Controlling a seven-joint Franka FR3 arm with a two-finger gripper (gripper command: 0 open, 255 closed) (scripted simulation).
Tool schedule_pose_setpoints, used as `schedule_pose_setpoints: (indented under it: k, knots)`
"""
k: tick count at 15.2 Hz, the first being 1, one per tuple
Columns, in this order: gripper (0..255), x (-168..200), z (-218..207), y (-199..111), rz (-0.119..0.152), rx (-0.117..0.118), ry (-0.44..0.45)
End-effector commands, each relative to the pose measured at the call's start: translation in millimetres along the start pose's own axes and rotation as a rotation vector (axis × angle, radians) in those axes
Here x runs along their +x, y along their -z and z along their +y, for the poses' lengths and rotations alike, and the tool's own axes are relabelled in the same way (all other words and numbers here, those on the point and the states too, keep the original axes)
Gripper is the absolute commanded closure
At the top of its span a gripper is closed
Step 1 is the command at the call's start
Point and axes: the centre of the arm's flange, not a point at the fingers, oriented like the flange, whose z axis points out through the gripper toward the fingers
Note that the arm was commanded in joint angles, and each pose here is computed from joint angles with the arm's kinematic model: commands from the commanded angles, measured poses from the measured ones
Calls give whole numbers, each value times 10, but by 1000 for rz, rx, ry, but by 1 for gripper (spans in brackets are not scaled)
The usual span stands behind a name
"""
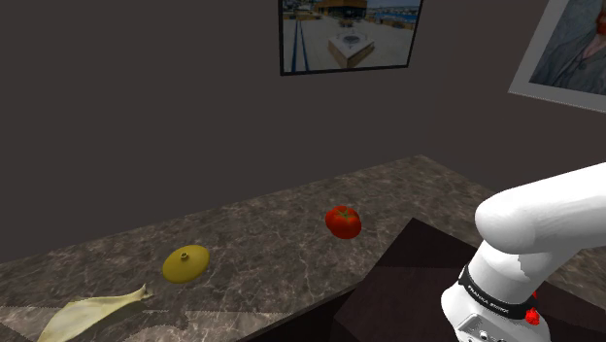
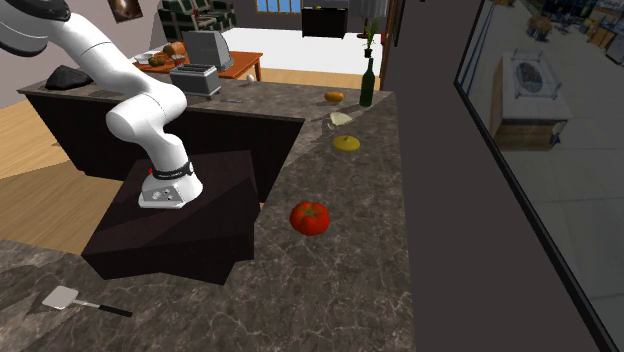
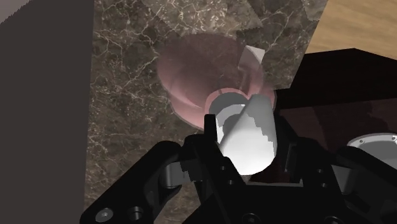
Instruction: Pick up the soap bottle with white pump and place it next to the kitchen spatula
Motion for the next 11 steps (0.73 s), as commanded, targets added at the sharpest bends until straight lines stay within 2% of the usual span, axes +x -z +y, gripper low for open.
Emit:
schedule_pose_setpoints:
  k: [1,11]
  knots:
    - [255,-7,4,-96,-1,-1,0]
    - [255,-24,6,-623,-1,-1,0]
